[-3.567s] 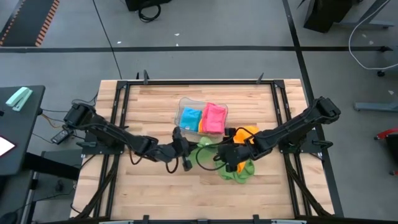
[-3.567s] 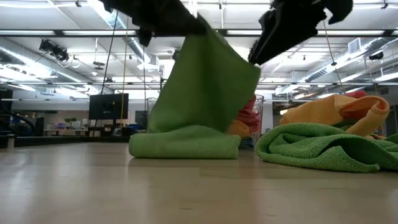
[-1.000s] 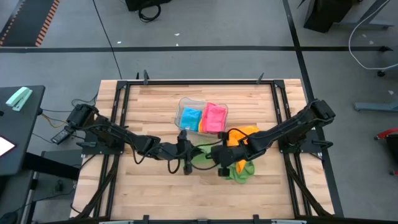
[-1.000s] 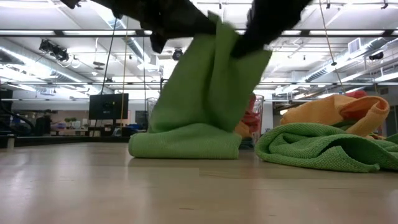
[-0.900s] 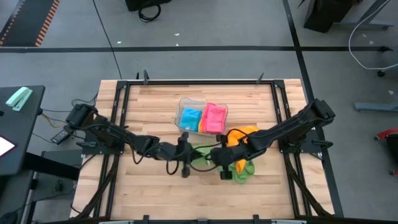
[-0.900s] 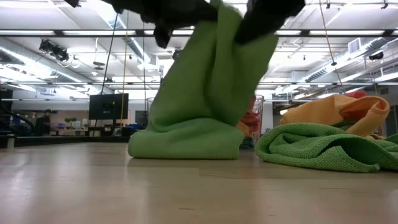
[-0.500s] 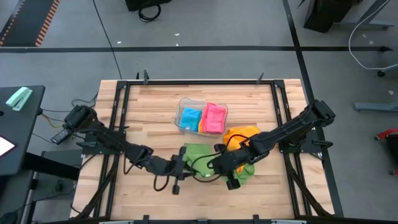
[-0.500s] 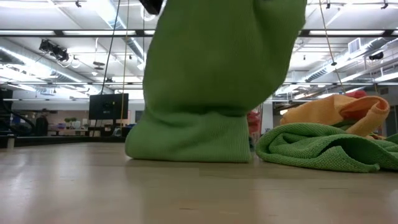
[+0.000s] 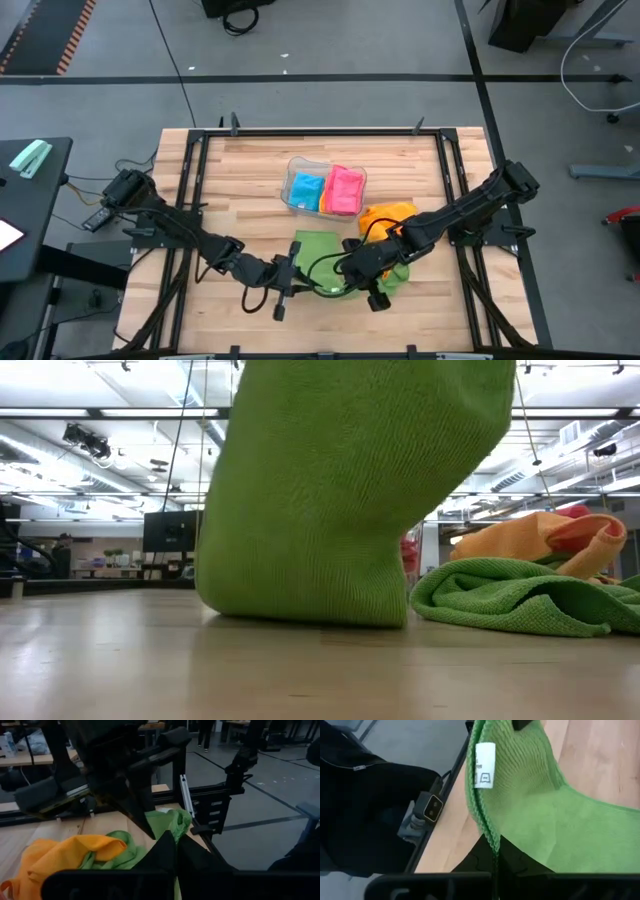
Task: Fold microfiber towels
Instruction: Fold the top green microfiber cloth
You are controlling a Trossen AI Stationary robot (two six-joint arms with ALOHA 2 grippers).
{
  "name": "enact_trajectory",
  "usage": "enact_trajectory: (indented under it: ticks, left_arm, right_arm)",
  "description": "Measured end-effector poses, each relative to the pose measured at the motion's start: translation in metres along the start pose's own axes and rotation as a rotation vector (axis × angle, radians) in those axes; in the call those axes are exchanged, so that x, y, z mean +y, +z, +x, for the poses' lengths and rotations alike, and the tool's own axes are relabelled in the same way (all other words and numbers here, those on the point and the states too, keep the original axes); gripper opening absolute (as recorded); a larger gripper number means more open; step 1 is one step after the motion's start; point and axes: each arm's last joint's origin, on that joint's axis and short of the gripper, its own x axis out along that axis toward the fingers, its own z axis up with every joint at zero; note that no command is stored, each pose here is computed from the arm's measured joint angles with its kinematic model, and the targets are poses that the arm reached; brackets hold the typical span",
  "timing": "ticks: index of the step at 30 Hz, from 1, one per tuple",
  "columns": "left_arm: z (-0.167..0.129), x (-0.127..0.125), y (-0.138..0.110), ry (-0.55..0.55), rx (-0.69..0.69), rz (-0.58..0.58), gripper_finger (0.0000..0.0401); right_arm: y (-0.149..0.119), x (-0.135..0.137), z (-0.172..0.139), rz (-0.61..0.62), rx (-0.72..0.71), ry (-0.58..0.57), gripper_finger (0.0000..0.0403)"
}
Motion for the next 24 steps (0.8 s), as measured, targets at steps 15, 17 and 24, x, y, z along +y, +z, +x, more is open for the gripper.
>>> enact_trajectory:
  ticks: [15, 17, 24]
  left_arm:
    - [-0.006, -0.022, -0.009, -0.056, 0.071, -0.045, 0.0011]
    - [-0.007, -0.028, -0.005, -0.063, 0.076, -0.048, 0.002]
    - [-0.008, -0.039, 0.028, 0.028, 0.168, 0.072, 0.0009]
  right_arm:
    - [0.017, 0.006, 0.025, 0.012, 0.138, -0.056, 0.0004]
    - [0.022, 0.007, 0.023, 0.011, 0.124, -0.052, 0.0005]
    - [0.047, 0.01, 0.001, -0.071, 0.058, -0.051, 0.0007]
